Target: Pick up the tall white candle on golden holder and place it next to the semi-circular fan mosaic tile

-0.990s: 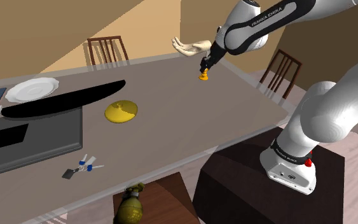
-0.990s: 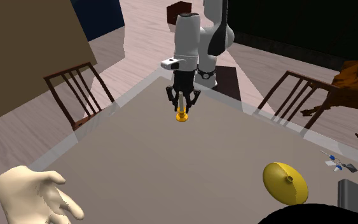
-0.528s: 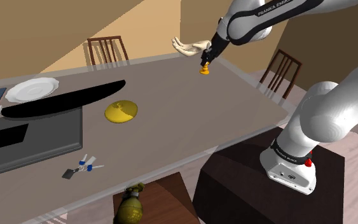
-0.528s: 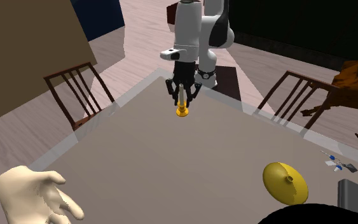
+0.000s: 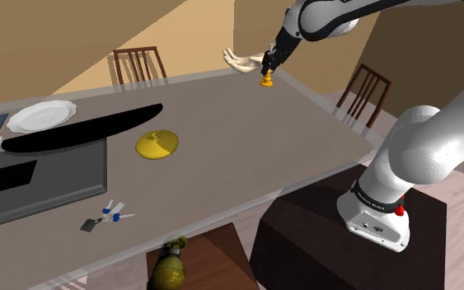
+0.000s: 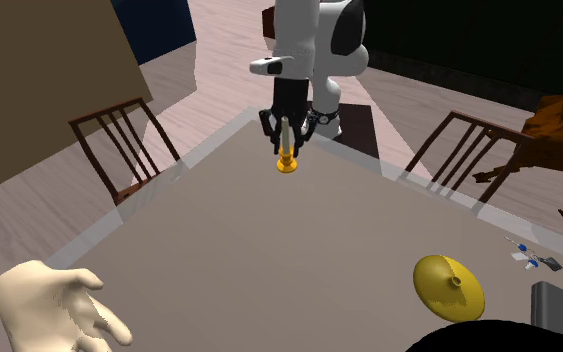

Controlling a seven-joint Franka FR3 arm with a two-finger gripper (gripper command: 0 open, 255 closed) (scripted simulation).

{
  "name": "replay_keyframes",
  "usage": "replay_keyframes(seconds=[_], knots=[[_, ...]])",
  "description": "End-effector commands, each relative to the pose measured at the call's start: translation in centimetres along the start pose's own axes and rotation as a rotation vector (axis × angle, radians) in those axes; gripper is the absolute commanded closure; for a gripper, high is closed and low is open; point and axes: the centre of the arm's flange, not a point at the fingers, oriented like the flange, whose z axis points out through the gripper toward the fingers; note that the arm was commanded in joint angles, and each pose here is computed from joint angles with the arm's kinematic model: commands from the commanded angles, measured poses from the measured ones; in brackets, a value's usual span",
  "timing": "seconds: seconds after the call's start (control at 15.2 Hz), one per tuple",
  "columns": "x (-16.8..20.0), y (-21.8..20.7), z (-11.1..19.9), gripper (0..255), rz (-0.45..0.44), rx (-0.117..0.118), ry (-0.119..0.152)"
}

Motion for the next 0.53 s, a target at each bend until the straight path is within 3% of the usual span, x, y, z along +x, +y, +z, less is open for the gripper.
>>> replay_keyframes(seconds=[0.0,0.46], knots=[[0.3,0.0,-1.0,255,0.000,0.000,0.000],[2.2,-1.3,-3.4,255,0.000,0.000,0.000]])
